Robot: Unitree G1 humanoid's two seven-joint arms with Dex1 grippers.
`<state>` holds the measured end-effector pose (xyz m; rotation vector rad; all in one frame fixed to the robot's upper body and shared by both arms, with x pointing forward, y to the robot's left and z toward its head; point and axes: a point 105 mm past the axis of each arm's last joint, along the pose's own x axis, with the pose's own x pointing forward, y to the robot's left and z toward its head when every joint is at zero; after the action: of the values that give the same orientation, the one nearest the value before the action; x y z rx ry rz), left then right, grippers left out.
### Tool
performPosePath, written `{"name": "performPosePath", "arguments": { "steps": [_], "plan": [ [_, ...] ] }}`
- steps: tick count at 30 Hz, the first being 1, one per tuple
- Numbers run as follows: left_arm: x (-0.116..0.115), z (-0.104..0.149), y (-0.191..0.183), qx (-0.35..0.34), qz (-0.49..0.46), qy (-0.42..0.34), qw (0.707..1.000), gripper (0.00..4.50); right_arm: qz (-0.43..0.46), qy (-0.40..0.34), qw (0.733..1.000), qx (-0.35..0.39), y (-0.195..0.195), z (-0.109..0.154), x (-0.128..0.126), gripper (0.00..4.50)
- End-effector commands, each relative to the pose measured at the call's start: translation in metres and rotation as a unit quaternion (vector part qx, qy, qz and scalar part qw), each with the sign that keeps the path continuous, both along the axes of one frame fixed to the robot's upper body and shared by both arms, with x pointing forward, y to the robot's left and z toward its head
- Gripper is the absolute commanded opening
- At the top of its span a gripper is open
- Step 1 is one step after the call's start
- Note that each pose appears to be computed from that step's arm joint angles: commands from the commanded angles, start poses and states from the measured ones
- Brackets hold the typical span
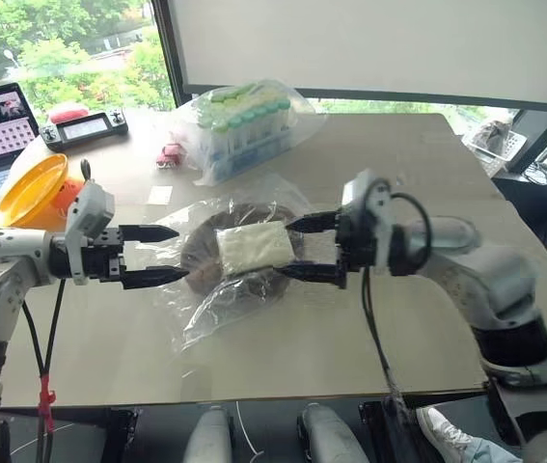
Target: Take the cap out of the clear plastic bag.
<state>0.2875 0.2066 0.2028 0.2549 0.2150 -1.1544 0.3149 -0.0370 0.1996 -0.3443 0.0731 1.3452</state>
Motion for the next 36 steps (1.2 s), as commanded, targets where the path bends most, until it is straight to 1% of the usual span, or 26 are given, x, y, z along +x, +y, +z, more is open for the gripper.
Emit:
{"name": "performPosePath", "arguments": {
  "steps": [1, 3, 5, 8, 10, 12, 15, 18, 19, 22, 26, 27, 32, 33, 35, 36],
  "plan": [
    [-0.004, 0.007, -0.006, 0.006, -0.009, -0.022, 1.0, 4.5, -0.007, -0.03, 0.998, -0.046, 0.0, -0.016, 0.029, 4.43],
    [-0.006, 0.007, -0.007, 0.005, -0.009, -0.023, 1.0, 4.5, -0.024, -0.039, 0.997, -0.059, 0.003, -0.024, 0.047, 4.43],
    [-0.007, 0.007, -0.008, 0.004, -0.006, -0.025, 1.0, 4.5, -0.036, -0.046, 0.994, -0.095, 0.003, -0.039, 0.062, 4.43],
    [-0.008, 0.007, -0.008, 0.004, -0.001, -0.027, 1.0, 4.5, -0.03, -0.049, 0.989, -0.134, 0.002, -0.057, 0.069, 4.43],
    [-0.01, 0.007, -0.009, -0.001, 0.002, -0.027, 1.0, 4.5, -0.04, -0.057, 0.983, -0.169, -0.002, -0.073, 0.076, 4.43],
    [-0.01, 0.006, -0.009, -0.002, 0.005, -0.026, 1.0, 4.5, -0.042, -0.059, 0.98, -0.184, -0.004, -0.082, 0.078, 4.43],
    [-0.006, -0.015, -0.006, 0.017, 0.031, -0.025, 0.999, 4.5, -0.045, -0.039, 0.98, -0.188, -0.006, -0.094, 0.078, 4.43],
    [-0.003, -0.033, -0.005, 0.006, 0.055, -0.021, 0.998, 4.5, -0.043, -0.027, 0.98, -0.19, -0.007, -0.102, 0.075, 4.43],
    [-0.003, -0.04, -0.005, 0.012, 0.06, -0.02, 0.998, 4.5, -0.042, -0.024, 0.981, -0.189, -0.007, -0.103, 0.075, 4.43],
    [-0.005, -0.059, -0.005, 0.018, 0.066, -0.005, 0.998, 4.5, -0.039, -0.021, 0.98, -0.193, -0.007, -0.106, 0.073, 3.64],
    [-0.006, -0.073, -0.009, 0.014, 0.067, 0.004, 0.998, 4.5, -0.038, -0.015, 0.981, -0.19, -0.007, -0.107, 0.071, 2.36],
    [-0.007, -0.075, -0.01, 0.015, 0.065, 0.006, 0.998, 4.5, -0.037, -0.014, 0.981, -0.189, -0.007, -0.107, 0.07, 1.95],
    [-0.005, -0.075, -0.015, 0.01, 0.062, 0.0, 0.998, 4.5, -0.034, -0.018, 0.981, -0.19, -0.007, -0.104, 0.069, 0.3],
    [-0.005, -0.074, -0.016, 0.008, 0.061, -0.002, 0.998, 4.5, -0.033, -0.021, 0.981, -0.191, -0.007, -0.103, 0.069, 0.07],
    [-0.003, -0.071, -0.016, 0.005, 0.061, -0.007, 0.998, 4.5, -0.034, -0.039, 0.98, -0.19, -0.007, -0.096, 0.07, 0.01],
    [-0.002, -0.07, -0.017, 0.004, 0.06, -0.008, 0.998, 4.5, -0.033, -0.047, 0.982, -0.179, -0.006, -0.087, 0.07, 0.01]
  ]
}}
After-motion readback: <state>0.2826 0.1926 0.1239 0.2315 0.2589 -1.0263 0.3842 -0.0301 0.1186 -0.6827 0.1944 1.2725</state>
